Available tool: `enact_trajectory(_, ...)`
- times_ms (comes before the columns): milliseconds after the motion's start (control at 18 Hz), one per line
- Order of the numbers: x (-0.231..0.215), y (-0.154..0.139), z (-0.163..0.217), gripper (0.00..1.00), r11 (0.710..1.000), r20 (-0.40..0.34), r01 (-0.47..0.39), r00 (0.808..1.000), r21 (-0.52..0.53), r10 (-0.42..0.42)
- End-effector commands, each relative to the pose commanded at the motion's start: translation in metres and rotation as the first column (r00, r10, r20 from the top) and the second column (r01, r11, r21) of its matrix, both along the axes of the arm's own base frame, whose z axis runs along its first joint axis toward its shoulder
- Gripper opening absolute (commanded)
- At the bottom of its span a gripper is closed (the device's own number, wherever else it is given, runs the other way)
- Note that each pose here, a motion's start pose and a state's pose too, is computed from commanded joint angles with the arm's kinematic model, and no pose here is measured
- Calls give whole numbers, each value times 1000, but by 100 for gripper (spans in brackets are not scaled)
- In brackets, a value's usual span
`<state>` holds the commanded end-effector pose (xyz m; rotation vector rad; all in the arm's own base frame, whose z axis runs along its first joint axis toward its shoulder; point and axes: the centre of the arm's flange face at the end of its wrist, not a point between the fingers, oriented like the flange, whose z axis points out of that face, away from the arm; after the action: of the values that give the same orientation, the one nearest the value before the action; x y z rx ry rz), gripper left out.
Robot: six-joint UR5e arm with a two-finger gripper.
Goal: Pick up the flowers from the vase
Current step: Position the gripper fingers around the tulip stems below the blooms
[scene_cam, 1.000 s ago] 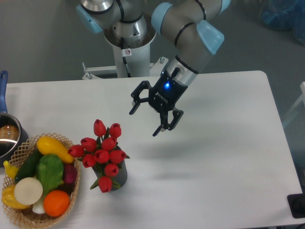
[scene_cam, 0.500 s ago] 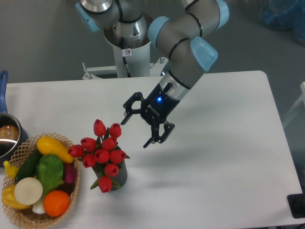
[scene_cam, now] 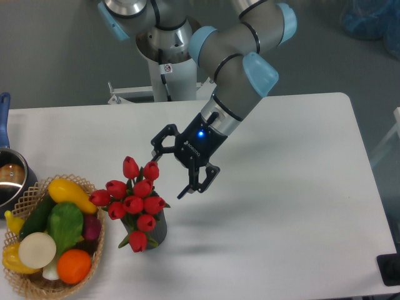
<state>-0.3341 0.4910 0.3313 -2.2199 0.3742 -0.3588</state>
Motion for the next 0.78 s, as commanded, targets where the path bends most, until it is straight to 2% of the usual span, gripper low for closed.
enact_trajectory(778, 15, 12, 2, 100, 999, -5, 35, 999, 5, -35)
